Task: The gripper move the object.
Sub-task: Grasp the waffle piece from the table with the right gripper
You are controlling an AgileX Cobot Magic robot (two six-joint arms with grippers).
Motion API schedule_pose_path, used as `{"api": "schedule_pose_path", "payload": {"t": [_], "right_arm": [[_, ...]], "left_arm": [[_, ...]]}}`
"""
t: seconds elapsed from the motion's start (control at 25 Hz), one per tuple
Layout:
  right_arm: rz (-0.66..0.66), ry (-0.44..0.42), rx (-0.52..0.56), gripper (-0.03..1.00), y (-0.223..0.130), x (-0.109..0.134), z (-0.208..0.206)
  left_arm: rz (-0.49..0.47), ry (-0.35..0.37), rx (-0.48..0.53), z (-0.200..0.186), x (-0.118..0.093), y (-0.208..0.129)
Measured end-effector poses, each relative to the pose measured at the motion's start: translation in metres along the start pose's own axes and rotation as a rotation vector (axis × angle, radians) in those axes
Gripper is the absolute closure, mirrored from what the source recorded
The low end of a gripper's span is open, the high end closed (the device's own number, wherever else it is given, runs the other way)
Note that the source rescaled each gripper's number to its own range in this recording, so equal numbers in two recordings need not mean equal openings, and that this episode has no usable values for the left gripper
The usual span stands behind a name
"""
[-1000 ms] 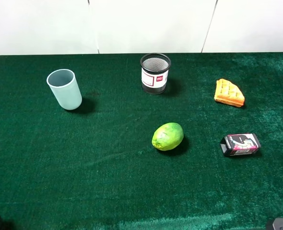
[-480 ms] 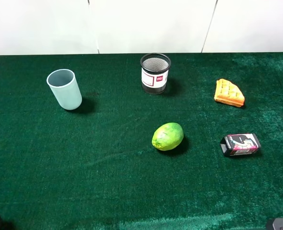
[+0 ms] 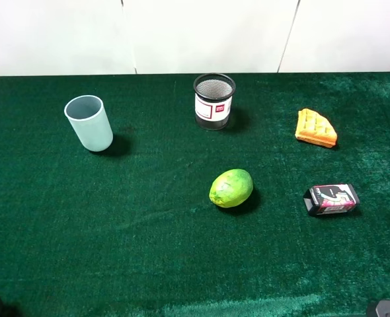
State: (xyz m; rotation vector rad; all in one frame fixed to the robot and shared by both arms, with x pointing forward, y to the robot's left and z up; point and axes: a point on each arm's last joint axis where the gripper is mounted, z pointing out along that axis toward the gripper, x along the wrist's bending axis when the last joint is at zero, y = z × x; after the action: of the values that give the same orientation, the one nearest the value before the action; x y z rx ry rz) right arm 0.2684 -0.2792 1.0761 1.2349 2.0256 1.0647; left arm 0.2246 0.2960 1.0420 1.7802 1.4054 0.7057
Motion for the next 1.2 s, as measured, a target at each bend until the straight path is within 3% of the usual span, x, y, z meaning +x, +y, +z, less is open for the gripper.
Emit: {"api": "schedule_pose_path", "payload": {"t": [0.56, 1.0, 1.2], "right_arm": [[-0.104, -0.027, 0.28, -0.03, 0.091, -0.025, 0.07], [-0.165, -0.042, 0.427, -0.03, 0.133, -0.044, 0.15], [-0.125, -0.075, 0.472, -0.03, 0.14, -0.068, 0.18]], "left_arm": [[0.0, 0.0, 0.0, 0.0, 0.0, 0.0], [0.0, 0.0, 0.0, 0.0, 0.0, 0.0], [0.0, 0.0, 0.0, 0.0, 0.0, 0.0]]}}
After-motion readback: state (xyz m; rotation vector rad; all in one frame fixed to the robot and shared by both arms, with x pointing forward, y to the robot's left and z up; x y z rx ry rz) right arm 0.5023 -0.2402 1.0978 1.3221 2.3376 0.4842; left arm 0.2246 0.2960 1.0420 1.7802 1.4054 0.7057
